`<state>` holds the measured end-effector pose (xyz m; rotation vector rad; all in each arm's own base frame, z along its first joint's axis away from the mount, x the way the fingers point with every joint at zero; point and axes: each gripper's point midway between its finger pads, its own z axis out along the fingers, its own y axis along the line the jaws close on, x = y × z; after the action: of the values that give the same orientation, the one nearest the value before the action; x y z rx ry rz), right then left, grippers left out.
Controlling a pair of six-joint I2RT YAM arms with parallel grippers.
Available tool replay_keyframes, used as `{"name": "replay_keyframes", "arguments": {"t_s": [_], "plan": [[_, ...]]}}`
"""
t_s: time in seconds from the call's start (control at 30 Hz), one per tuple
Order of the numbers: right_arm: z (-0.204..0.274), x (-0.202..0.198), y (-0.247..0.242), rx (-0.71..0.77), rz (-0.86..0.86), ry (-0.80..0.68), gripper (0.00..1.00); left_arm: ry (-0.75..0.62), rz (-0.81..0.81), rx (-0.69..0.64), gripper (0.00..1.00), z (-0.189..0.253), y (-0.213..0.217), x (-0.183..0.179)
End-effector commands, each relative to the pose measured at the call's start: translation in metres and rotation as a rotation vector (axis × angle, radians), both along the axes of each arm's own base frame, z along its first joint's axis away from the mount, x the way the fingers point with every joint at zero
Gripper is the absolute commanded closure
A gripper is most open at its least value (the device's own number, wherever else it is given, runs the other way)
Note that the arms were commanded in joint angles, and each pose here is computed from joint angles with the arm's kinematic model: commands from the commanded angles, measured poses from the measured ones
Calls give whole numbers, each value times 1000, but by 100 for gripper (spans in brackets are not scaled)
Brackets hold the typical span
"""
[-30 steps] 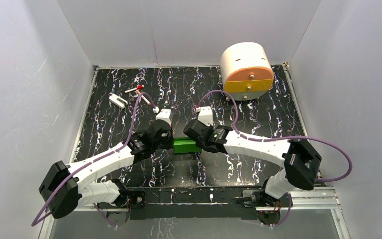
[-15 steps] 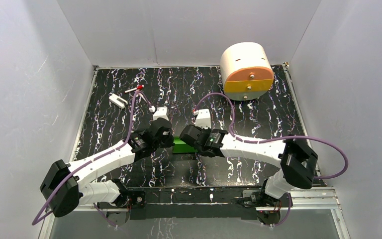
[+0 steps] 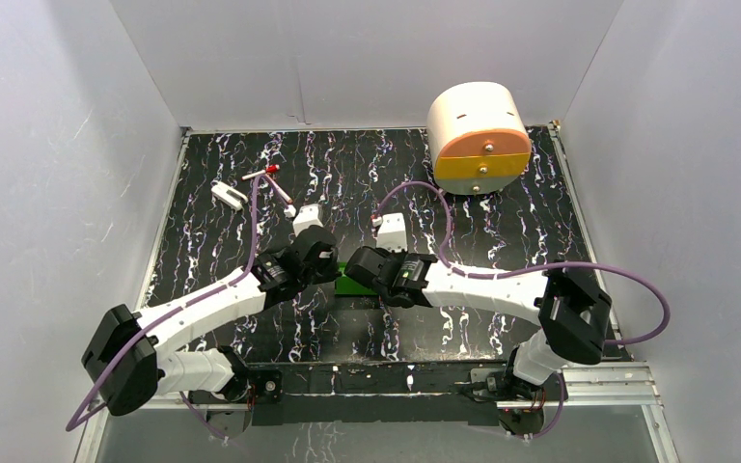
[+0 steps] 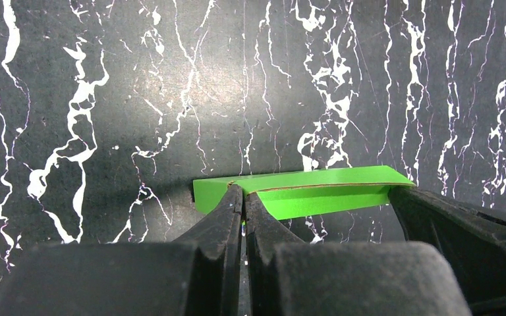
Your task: Fold the paper box
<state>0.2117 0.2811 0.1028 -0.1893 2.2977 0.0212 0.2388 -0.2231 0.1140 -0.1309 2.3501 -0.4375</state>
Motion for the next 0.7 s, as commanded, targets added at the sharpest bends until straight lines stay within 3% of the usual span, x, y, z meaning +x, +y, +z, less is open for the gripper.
{"name": "replay_keyframes", "arguments": {"t_s": [0.0,0.43,0.67], "plan": [[-13,-15,15,19,29,69,100,-13,29,-125,100,22,-22,7],[-13,-15,16,20,30,60,100,-33,22,-75,100,10,-14,7],[-14,-15,17,22,34,60,100,-34,-7,-138,100,26,-26,7]]}}
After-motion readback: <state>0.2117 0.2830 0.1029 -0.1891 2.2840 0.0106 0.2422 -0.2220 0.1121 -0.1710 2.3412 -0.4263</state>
